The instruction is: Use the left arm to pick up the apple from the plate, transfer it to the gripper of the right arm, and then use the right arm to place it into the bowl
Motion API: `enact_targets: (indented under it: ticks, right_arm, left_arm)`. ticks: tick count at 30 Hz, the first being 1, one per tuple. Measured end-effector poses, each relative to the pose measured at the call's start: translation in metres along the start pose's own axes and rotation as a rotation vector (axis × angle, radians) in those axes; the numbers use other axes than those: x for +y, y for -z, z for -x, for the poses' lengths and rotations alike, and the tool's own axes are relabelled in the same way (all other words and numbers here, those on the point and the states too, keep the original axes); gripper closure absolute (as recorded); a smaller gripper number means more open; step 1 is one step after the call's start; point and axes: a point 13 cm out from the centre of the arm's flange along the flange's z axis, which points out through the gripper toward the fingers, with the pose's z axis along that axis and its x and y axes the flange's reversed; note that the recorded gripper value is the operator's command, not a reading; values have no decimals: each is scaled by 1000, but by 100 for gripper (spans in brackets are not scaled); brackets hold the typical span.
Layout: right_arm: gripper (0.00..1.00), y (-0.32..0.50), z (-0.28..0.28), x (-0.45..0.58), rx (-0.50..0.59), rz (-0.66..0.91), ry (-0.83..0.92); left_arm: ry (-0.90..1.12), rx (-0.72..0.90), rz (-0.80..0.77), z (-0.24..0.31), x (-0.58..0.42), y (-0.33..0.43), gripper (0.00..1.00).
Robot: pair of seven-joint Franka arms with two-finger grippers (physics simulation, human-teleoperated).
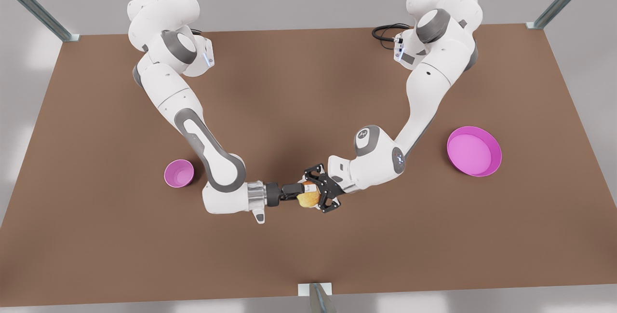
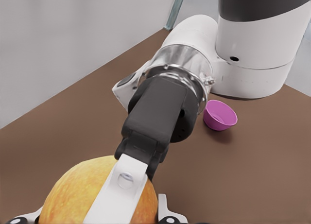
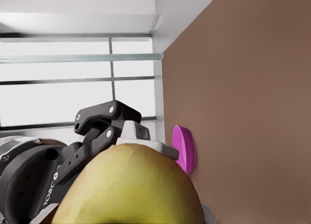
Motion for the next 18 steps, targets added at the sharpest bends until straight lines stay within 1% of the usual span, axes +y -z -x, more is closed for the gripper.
enact_targets:
  ticks: [2,3,4,6,8,9,10,11,18]
  right_arm:
    - [0,-1,0,0,-1,0,1]
    - [3,-1,0,0,-2,-1,2]
    - [11,-1,0,0,-2,-1,2]
    - [18,-1,1,0,-4,1,3]
    - [19,-1,1,0,-5,2,5]
    - [19,-1,1,0,-5,2,6]
    - [19,-1,1,0,-6,3,7]
    - [19,-1,1,0,-6,3,8]
    - [19,0,1,0,-7,3,15]
  left_arm:
    - [-1,-2,1,1,0,0,25]
    - [-2,-2,2,1,0,0,25]
    - [-3,-3,2,1,0,1,23]
    - [-4,-4,2,2,0,1,23]
    - [-5,-4,2,1,0,0,23]
    - [-6,-4,2,1,0,0,13]
    - [-6,-4,1,1,0,0,1]
    - [-7,-4,-1,1,0,0,0]
    - [-18,-7,-3,1,-1,0,0]
